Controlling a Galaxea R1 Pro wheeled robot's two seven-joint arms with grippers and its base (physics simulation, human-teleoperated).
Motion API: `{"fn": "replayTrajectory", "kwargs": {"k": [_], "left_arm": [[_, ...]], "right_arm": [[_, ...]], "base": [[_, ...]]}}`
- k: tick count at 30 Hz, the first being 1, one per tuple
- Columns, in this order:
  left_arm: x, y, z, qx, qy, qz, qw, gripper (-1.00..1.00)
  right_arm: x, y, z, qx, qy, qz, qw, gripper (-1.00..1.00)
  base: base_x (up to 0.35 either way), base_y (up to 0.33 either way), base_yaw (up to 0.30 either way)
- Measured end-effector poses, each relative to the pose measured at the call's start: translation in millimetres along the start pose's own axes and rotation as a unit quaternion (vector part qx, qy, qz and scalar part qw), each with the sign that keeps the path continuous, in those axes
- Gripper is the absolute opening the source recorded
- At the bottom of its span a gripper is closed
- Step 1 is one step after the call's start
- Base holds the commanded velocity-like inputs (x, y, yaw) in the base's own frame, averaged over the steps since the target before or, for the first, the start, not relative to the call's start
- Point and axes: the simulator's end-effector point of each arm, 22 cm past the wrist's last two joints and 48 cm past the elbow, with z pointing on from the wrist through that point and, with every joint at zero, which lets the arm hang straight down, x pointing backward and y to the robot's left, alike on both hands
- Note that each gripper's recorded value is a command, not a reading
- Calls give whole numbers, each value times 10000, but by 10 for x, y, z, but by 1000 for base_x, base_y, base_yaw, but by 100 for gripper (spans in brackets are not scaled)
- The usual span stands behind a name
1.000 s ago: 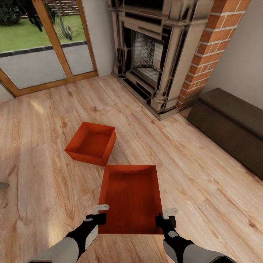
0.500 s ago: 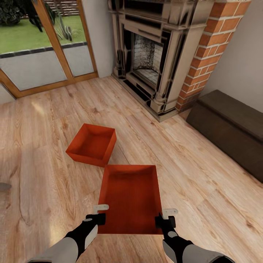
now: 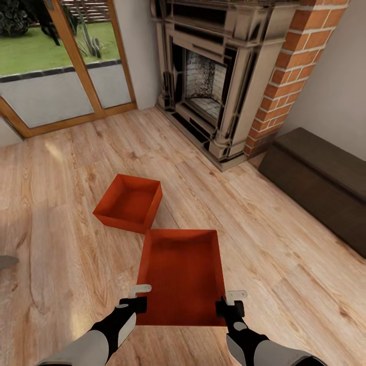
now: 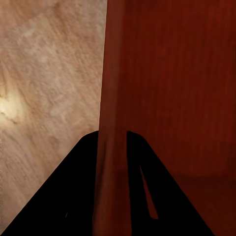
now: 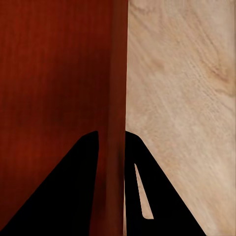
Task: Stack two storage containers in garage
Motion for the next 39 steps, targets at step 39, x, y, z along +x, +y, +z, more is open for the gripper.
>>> {"fn": "replayTrajectory", "kwargs": {"k": [39], "left_arm": [[-175,15,-607,-1,-6,-7,10000,-100]], "right_arm": [[-318,-54,-543,-9,-6,-4,10000,-100]], "base": [[0,0,0]]}}
